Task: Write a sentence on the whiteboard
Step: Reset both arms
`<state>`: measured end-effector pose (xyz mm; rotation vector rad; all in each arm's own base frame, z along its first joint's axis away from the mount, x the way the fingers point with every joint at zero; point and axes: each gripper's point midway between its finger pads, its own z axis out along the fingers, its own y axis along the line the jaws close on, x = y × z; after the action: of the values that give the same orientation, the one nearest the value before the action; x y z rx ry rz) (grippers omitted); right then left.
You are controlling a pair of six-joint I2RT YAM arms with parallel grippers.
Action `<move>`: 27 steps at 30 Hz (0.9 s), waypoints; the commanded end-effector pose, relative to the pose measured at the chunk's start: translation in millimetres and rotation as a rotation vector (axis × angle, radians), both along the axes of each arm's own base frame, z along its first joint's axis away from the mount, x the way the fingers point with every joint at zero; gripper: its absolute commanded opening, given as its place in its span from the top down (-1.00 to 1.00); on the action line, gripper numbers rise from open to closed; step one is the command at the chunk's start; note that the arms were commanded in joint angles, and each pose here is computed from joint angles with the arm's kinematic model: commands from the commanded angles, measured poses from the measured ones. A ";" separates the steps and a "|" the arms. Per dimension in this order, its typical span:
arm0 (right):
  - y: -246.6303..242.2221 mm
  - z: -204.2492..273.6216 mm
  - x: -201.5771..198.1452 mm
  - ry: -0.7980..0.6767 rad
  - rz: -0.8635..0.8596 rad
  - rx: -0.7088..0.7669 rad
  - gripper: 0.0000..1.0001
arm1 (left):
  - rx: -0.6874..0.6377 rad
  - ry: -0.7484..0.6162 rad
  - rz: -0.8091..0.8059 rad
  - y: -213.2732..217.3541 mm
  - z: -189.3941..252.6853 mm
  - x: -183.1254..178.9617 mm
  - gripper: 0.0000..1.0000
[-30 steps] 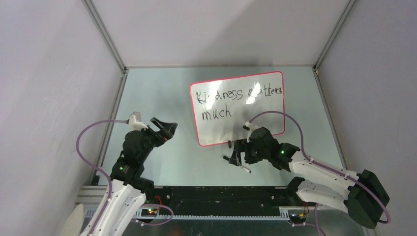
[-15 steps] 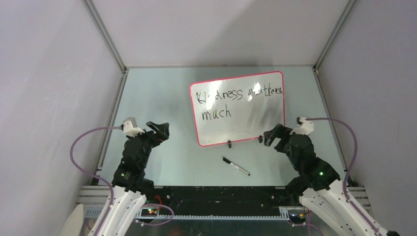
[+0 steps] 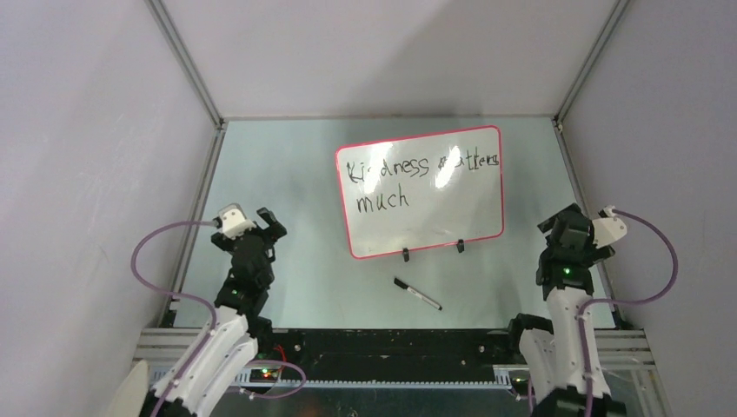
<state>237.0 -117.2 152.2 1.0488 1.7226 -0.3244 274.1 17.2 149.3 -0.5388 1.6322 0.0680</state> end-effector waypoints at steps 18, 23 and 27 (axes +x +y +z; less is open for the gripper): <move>90.6 -28.9 96.0 -0.175 0.673 -0.316 -0.76 | 0.336 -0.095 0.051 33.3 8.8 43.6 -0.84; 104.8 -25.2 106.8 -0.211 0.712 -0.319 -0.76 | 0.379 -0.185 0.001 28.5 3.1 46.0 -0.70; 112.0 -24.6 115.0 -0.220 0.738 -0.351 -0.77 | 0.348 -0.116 -0.008 31.7 -6.3 57.0 -0.97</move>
<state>333.7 -11.4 94.4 0.2098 1.7776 -0.0246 316.7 46.3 101.9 -0.2463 1.6056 0.3369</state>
